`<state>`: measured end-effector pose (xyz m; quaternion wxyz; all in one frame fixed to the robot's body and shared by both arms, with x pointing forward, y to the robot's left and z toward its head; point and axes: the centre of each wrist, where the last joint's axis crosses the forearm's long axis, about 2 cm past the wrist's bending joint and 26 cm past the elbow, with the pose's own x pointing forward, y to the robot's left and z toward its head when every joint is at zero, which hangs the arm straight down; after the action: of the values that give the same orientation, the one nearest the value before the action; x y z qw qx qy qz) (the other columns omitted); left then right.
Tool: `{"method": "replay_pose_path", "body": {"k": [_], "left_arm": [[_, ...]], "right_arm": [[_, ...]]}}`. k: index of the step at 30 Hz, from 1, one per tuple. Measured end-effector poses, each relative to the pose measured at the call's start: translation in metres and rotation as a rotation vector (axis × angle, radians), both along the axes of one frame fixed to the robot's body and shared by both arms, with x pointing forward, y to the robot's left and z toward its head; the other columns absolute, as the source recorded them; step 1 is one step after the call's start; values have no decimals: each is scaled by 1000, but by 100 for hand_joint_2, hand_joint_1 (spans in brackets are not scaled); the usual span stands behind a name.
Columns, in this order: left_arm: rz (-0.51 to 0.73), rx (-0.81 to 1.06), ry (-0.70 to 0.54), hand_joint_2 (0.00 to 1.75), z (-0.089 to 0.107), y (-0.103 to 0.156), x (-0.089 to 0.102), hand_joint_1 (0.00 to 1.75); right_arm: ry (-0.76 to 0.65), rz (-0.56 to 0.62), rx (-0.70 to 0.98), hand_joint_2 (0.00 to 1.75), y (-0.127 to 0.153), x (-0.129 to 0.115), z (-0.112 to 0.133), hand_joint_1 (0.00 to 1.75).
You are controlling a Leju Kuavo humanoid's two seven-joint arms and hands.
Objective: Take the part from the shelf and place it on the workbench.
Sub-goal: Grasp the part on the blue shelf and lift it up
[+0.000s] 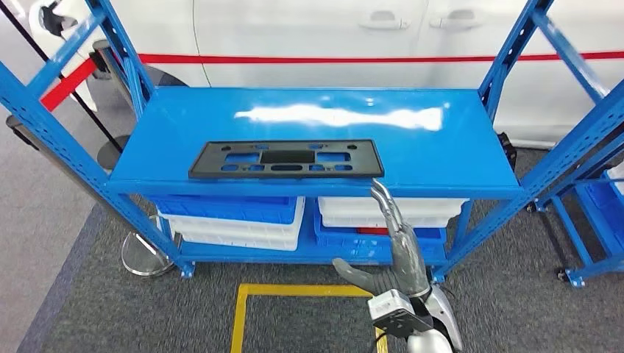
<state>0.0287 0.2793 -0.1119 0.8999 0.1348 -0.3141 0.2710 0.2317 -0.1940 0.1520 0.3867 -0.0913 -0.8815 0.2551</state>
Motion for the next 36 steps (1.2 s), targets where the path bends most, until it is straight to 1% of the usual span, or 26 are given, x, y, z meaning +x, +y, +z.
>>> {"method": "replay_pose_path", "body": {"k": [5,8,11,13,21,27,36], "left_arm": [[10,1,-15,0,0,-2,1,0],[17,-2,-20,0,0,-2,1,0],[25,-3,-20,0,0,-3,0,0],[30,-2,-23,0,0,-3,1,0],[32,-2,-27,0,0,-5,2,0],[19,-1,-26,0,0,-7,3,0],[-4,0,-29,0,1,-9,4,0]], "right_arm": [[-45,164,12,175,32,-8,22,0],[-16,260,27,175,46,-11,27,0],[-8,294,19,175,53,-13,29,0],[-36,271,-10,175,56,-13,31,0],[-172,109,-188,175,68,-13,32,0],[-192,38,-315,175,85,-14,22,0],[-226,-38,-458,175,113,-17,7,0]]}}
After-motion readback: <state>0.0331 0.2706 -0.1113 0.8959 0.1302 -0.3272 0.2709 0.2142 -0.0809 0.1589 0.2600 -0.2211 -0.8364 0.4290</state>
